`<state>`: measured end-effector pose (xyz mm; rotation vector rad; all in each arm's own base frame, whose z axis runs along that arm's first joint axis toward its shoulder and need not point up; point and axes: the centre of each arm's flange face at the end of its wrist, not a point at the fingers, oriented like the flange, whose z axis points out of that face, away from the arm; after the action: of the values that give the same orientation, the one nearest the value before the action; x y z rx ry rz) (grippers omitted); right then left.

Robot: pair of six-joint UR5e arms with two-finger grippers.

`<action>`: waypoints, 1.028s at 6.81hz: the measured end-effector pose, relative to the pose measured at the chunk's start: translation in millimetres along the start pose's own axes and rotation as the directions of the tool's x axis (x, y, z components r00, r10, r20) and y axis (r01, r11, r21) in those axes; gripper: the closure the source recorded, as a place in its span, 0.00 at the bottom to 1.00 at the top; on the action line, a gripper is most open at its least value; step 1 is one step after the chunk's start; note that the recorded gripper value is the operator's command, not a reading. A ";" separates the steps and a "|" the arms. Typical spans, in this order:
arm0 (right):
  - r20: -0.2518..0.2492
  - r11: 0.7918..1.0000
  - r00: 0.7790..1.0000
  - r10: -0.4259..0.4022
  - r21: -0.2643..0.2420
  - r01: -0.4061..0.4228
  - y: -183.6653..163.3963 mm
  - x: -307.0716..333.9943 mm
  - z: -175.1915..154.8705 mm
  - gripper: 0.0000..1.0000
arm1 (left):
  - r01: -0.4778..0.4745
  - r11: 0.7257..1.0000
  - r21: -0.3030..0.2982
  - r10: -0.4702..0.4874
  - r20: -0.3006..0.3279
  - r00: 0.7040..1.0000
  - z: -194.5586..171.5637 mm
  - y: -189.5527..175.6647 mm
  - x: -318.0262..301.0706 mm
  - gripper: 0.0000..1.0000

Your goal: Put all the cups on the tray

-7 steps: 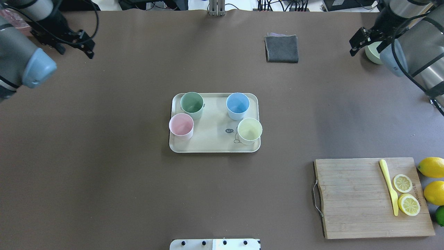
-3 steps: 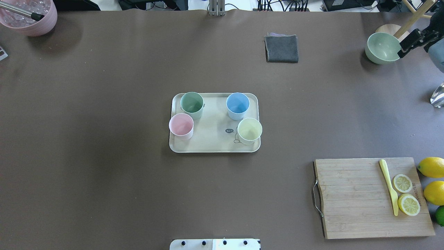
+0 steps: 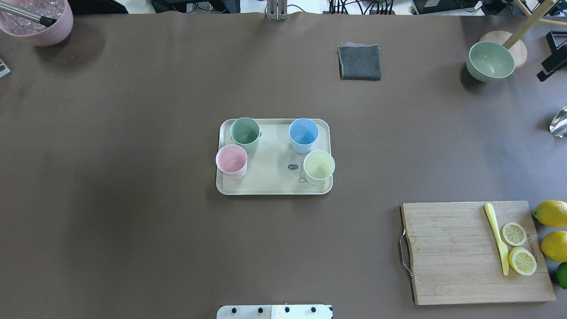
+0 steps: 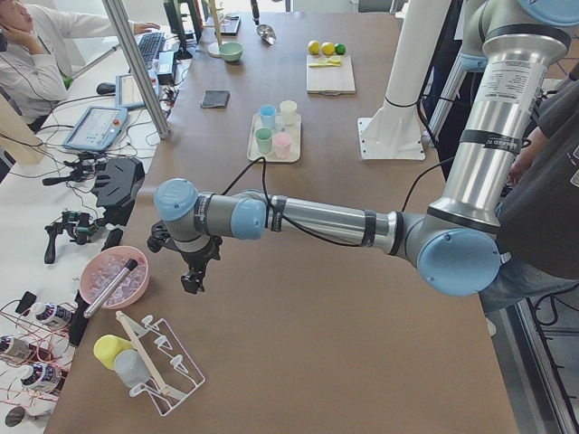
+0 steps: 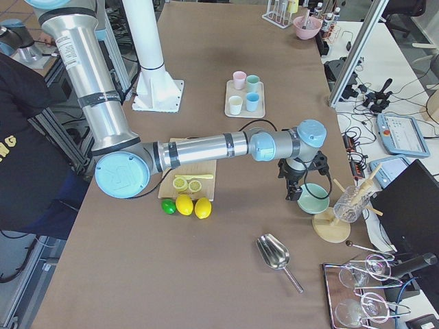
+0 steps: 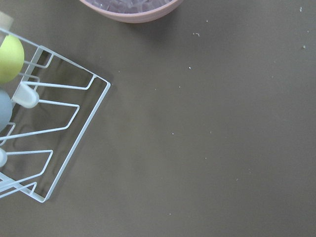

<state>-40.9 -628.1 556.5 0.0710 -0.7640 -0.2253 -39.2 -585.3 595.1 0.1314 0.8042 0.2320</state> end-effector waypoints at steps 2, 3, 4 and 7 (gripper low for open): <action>0.006 1.000 1.000 0.006 0.002 -0.006 8.1 11.4 -0.8 0.00 | 0.003 1.000 0.013 -0.003 -0.014 1.000 8.3 23.7 -7.8 0.02; 0.006 1.000 1.000 0.005 0.003 -0.005 8.8 12.2 -0.6 0.00 | 0.013 1.000 0.022 -0.013 -0.015 1.000 8.2 25.5 -7.2 0.02; 0.006 1.000 1.000 0.003 0.005 -0.003 8.9 12.4 -0.8 0.00 | 0.051 0.998 0.030 -0.050 -0.014 0.999 4.9 23.1 -3.7 0.02; 0.005 1.000 1.000 0.006 0.004 -0.006 10.9 14.1 -0.1 0.00 | 0.112 0.993 0.034 -0.112 -0.022 0.994 1.6 24.4 0.8 0.02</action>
<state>-29.1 -620.7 567.6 0.0719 -0.7698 -0.2185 -41.3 -561.6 600.6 0.1163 0.8333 0.1137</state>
